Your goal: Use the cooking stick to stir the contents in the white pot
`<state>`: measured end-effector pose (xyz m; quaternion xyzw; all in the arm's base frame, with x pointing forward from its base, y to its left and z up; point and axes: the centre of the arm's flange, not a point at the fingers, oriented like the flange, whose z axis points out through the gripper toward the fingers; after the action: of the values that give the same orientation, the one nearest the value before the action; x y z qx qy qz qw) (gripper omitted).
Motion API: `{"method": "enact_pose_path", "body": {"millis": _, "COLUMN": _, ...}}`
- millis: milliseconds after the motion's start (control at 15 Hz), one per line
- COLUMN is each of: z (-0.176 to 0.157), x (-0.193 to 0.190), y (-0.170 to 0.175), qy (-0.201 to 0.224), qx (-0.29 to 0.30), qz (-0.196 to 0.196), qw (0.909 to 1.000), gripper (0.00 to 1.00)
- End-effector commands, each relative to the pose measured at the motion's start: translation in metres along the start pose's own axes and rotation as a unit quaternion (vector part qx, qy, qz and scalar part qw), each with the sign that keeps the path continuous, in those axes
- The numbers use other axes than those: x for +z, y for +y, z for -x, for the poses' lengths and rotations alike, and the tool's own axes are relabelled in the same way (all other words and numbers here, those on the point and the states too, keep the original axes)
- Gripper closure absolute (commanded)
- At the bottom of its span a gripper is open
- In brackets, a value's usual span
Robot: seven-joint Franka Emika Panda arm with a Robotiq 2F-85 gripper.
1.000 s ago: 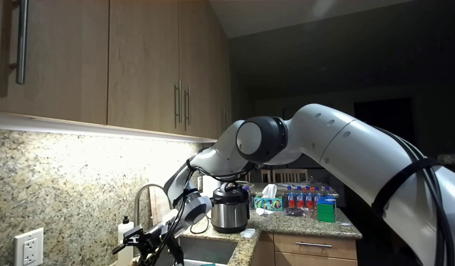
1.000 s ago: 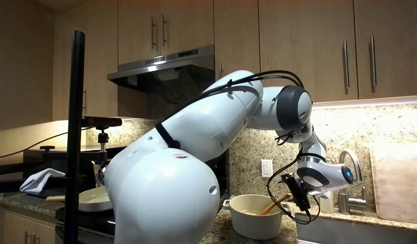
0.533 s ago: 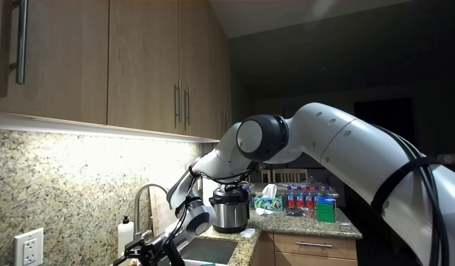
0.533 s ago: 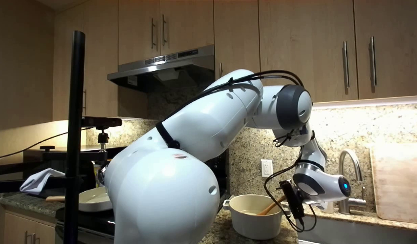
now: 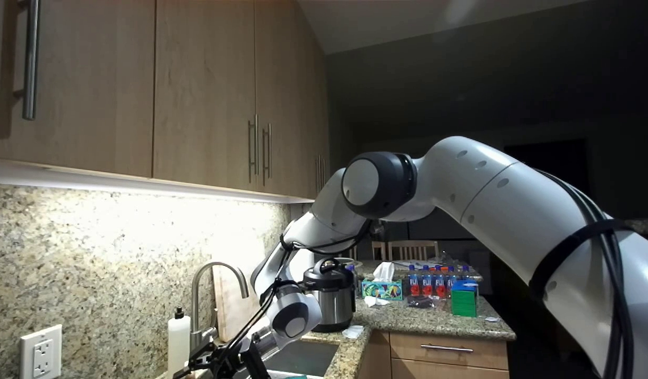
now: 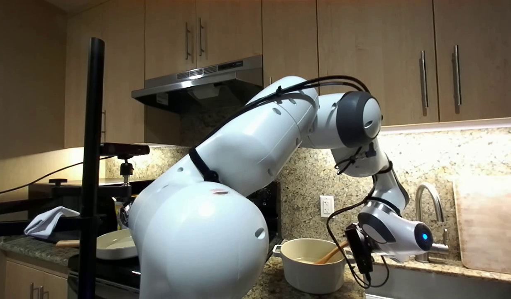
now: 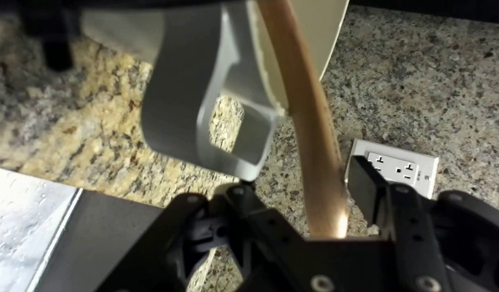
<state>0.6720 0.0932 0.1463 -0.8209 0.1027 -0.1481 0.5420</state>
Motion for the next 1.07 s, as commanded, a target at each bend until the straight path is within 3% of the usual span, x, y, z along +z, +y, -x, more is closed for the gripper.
{"method": "enact_pose_path", "body": {"millis": 0, "z": 0.028, "x": -0.020, "y": -0.020, "qy": 0.010, "qx": -0.028, "qz": 0.007, "qw": 0.9995, "gripper": 0.07}}
{"method": "enact_pose_path", "body": {"millis": 133, "z": 0.032, "x": -0.023, "y": -0.022, "qy": 0.007, "qx": -0.035, "qz": 0.007, "qw": 0.9993, "gripper": 0.01}}
{"method": "enact_pose_path", "body": {"millis": 200, "z": 0.034, "x": -0.023, "y": -0.022, "qy": 0.005, "qx": -0.035, "qz": 0.011, "qw": 0.9993, "gripper": 0.05}}
{"method": "enact_pose_path", "body": {"millis": 267, "z": 0.036, "x": -0.025, "y": -0.022, "qy": 0.008, "qx": -0.033, "qz": 0.010, "qw": 0.9994, "gripper": 0.33}}
{"method": "enact_pose_path", "body": {"millis": 400, "z": 0.041, "x": -0.028, "y": -0.019, "qy": 0.015, "qx": -0.033, "qz": 0.006, "qw": 0.9993, "gripper": 0.31}}
{"method": "enact_pose_path", "body": {"millis": 1000, "z": 0.047, "x": -0.041, "y": -0.030, "qy": 0.043, "qx": -0.066, "qz": 0.012, "qw": 0.9968, "gripper": 0.90}}
